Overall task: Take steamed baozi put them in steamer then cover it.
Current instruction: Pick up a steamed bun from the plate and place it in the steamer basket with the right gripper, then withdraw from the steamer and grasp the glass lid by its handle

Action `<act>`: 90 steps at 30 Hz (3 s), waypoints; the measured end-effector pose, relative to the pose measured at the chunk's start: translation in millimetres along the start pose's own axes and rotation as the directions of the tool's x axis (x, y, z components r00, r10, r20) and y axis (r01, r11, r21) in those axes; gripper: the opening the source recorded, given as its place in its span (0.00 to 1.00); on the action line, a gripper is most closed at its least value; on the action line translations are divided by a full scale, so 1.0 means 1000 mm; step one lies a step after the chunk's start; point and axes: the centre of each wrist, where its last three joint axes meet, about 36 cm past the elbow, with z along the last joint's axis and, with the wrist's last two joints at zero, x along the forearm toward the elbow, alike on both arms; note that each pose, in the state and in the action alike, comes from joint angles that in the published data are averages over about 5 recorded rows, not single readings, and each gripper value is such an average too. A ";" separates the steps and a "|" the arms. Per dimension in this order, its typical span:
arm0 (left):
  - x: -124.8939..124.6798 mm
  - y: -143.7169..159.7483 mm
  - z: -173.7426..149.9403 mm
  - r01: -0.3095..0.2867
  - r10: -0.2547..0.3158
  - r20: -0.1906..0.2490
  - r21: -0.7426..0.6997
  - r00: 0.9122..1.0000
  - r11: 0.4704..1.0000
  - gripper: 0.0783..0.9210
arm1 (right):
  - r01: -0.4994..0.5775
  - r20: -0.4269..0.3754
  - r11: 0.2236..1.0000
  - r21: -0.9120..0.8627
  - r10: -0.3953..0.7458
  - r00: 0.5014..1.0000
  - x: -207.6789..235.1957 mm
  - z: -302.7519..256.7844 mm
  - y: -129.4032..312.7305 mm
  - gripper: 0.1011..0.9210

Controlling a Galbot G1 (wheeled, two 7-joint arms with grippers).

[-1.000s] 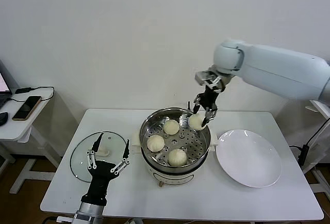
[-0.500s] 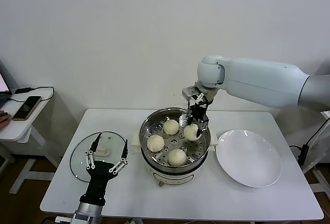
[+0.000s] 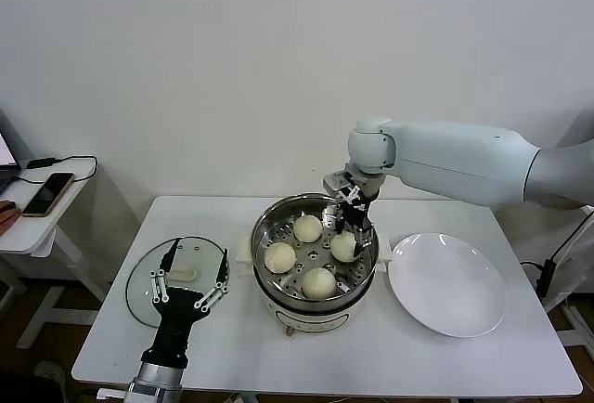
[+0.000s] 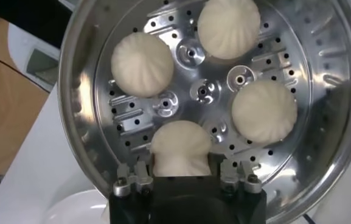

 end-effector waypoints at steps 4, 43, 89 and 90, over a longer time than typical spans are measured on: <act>0.000 0.001 0.000 0.001 -0.001 -0.001 -0.002 1.000 1.000 0.88 | -0.013 0.011 1.000 0.003 0.013 1.000 0.004 0.000 0.002 0.87; -0.044 0.044 0.043 0.005 -0.003 0.004 -0.514 1.000 0.858 0.88 | -0.382 -0.265 -0.413 -0.826 0.885 -0.383 -0.114 0.120 0.209 0.88; -0.039 0.129 0.210 -0.295 0.091 -0.286 -0.949 0.954 0.114 0.88 | -0.188 -0.682 -0.724 -0.663 0.688 -0.247 -0.259 0.121 0.385 0.88; -0.041 0.129 0.210 -0.294 0.091 -0.285 -0.949 0.954 0.113 0.88 | -0.189 -0.682 -0.725 -0.663 0.688 -0.247 -0.260 0.121 0.385 0.88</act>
